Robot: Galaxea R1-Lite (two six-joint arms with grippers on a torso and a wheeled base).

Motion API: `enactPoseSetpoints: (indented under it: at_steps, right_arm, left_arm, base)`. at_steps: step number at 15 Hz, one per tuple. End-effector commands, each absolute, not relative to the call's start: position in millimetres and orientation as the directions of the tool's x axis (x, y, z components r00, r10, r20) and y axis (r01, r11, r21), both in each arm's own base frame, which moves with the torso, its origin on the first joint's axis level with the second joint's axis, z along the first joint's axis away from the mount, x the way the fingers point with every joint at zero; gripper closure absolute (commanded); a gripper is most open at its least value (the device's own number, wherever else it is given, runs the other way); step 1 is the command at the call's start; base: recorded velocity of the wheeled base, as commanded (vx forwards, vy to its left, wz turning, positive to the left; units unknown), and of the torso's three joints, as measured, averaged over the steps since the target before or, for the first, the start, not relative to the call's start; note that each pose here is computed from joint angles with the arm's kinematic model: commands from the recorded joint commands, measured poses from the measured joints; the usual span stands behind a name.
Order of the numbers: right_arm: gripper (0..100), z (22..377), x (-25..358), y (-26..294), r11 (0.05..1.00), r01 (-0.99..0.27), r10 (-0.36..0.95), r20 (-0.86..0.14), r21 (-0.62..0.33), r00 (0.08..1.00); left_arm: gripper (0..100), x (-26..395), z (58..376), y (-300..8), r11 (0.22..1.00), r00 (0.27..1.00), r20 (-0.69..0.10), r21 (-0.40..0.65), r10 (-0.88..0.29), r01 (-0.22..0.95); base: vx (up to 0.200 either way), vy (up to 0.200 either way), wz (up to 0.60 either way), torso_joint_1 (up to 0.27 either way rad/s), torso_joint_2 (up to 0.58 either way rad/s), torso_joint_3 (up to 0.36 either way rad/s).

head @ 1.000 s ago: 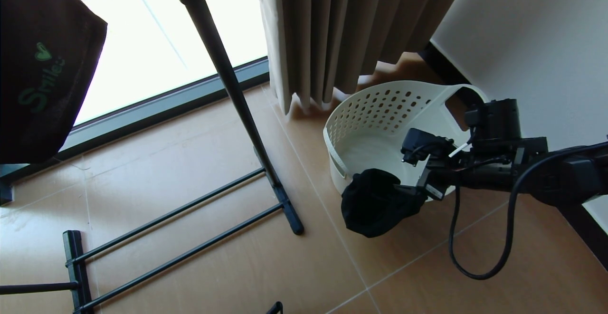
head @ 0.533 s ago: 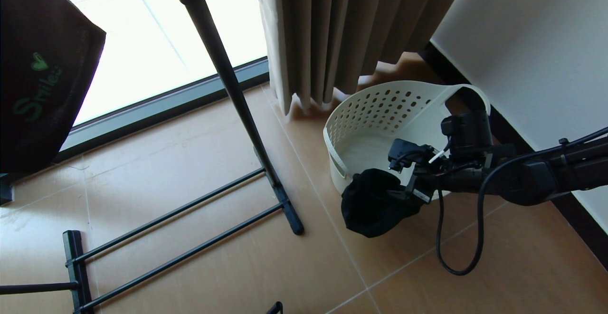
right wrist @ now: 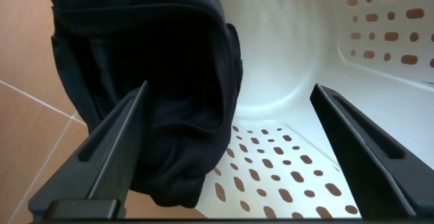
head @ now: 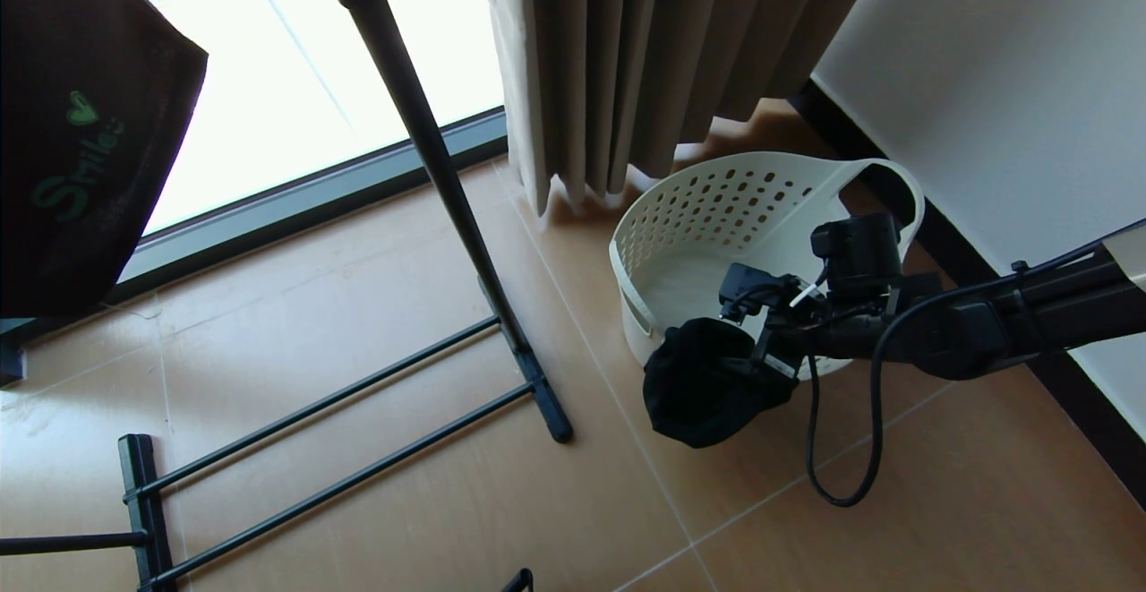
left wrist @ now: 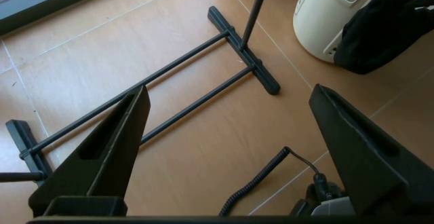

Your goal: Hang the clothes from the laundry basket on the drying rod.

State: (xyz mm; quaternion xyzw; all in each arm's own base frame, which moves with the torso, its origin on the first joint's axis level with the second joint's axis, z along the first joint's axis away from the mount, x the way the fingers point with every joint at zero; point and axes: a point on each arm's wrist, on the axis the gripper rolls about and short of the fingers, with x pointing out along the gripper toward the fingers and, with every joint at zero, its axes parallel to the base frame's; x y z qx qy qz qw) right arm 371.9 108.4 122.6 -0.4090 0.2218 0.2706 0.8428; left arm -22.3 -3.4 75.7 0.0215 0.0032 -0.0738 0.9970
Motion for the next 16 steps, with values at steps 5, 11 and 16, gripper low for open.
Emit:
enactPoseSetpoints:
  at_steps: [5, 11, 16]
  right_arm:
    - [0, 112.9, 384.4, 111.5, 0.518, -0.642, 0.273, -0.602, -0.565, 0.75]
    - [0, 107.3, 394.9, 109.2, 0.526, -0.635, 0.262, -0.602, -0.566, 0.754]
    - [0, 104.8, 396.0, 107.6, 0.531, -0.635, 0.257, -0.607, -0.561, 0.752]
  left_arm:
    - [0, -22.3, 75.7, -3.4, 0.988, 0.989, -0.009, 0.042, -0.147, 0.147]
    - [0, -22.3, 75.7, -3.4, 0.988, 0.989, -0.009, 0.042, -0.147, 0.147]
    - [0, -22.3, 75.7, -3.4, 0.988, 0.989, -0.009, 0.042, -0.147, 0.147]
  base:
    - [0.0, 0.0, 0.0, 0.0, 0.0, 0.0]
    - [0.0, 0.0, 0.0, 0.0, 0.0, 0.0]
    - [0.0, 0.0, 0.0, 0.0, 0.0, 0.0]
